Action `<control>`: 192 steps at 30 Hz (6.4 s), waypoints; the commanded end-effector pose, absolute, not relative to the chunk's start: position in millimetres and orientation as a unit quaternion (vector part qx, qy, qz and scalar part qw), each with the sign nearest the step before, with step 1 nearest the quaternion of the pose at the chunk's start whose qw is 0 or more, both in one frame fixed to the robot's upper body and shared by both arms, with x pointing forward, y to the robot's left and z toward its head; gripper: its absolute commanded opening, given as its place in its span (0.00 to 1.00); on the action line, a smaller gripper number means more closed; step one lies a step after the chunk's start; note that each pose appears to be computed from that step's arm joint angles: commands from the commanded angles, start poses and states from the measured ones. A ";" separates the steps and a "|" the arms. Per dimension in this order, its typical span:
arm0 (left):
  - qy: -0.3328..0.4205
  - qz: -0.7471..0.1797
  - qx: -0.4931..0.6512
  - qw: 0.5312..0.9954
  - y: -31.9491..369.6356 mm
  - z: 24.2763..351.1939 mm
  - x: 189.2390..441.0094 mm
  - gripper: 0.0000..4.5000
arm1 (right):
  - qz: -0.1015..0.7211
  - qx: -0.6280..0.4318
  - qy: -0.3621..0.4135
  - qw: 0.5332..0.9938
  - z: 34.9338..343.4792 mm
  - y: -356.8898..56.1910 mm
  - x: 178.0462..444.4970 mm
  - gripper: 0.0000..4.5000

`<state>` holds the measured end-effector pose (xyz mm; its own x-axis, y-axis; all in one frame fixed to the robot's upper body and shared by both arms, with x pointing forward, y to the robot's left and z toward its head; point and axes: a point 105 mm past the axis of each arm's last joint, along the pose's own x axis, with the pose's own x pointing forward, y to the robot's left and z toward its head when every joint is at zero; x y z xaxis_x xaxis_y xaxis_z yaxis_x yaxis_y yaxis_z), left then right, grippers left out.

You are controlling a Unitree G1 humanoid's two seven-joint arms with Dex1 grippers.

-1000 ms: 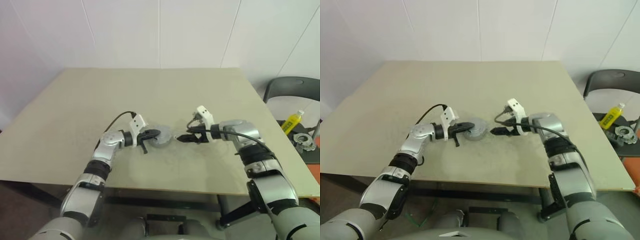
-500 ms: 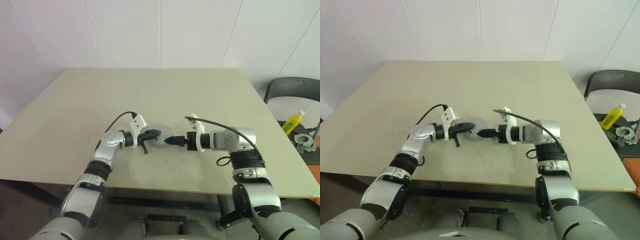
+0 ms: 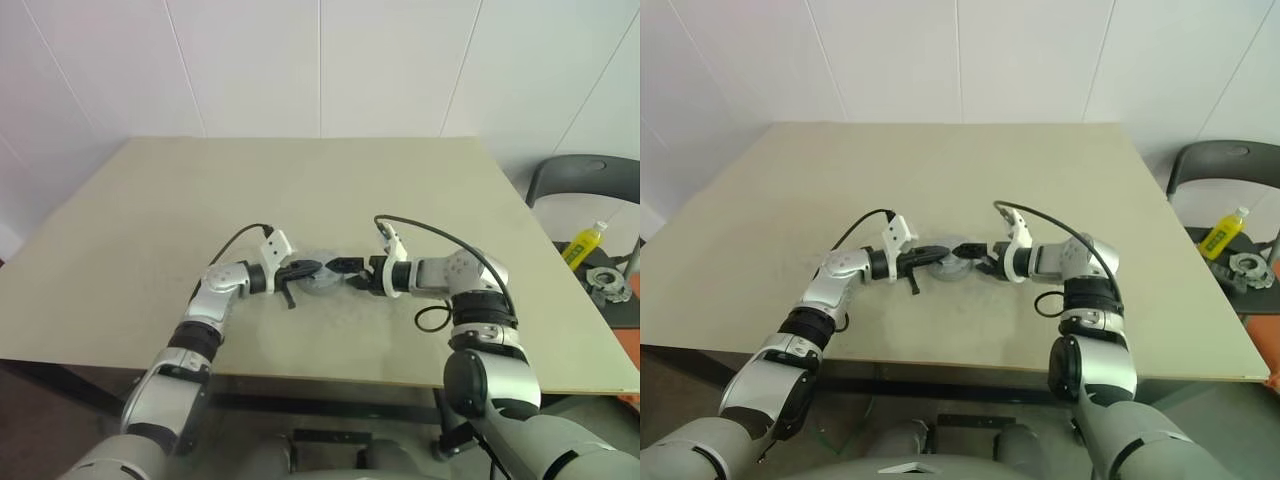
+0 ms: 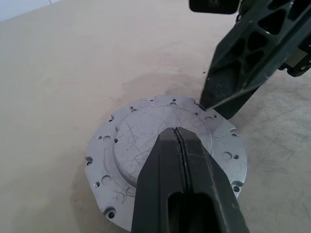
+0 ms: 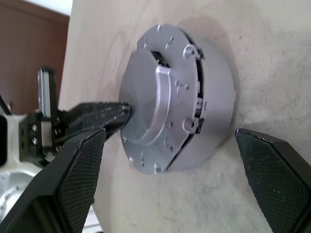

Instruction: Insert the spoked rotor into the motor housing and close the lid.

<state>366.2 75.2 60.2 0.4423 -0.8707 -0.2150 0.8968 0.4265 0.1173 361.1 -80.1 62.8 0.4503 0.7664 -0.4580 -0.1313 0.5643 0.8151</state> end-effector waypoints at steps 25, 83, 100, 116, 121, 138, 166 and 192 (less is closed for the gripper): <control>0.099 -0.504 0.130 0.848 92.0 41.3 368.6 0.00 | 0.303 0.462 0.460 0.695 63.4 -29.9 350.0 1.00; 0.072 -0.320 -0.251 0.911 149.4 79.5 397.8 0.00 | 0.357 0.449 0.377 0.727 91.5 -37.1 368.0 0.28; 0.116 -0.255 -0.469 0.838 164.8 83.9 380.0 0.99 | 0.356 0.485 0.310 0.736 115.3 -28.1 394.3 0.28; 0.158 -0.297 -0.590 0.734 145.3 95.7 374.8 0.99 | 0.361 0.489 0.309 0.732 112.7 -19.4 394.4 0.28; 0.176 -0.304 -0.591 0.726 138.7 90.5 372.4 0.99 | 0.364 0.491 0.308 0.729 115.0 -16.7 394.1 0.28; 0.180 -0.303 -0.592 0.725 125.7 81.6 387.2 0.99 | 0.372 0.494 0.309 0.723 116.1 -8.0 392.8 0.28; 0.132 -0.308 -0.607 0.720 121.8 87.2 400.2 0.51 | 0.393 0.480 0.302 0.724 121.5 -4.6 391.1 0.35; 0.086 -0.276 -0.651 0.702 131.2 92.4 408.8 0.51 | 0.427 0.465 0.288 0.720 131.2 0.0 384.9 1.00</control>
<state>401.1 127.1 73.5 0.8312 -0.5281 0.1737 0.2204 0.0262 -0.9751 381.2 -4.4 105.2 0.4750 0.8742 -0.1007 -0.2676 0.2525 0.9299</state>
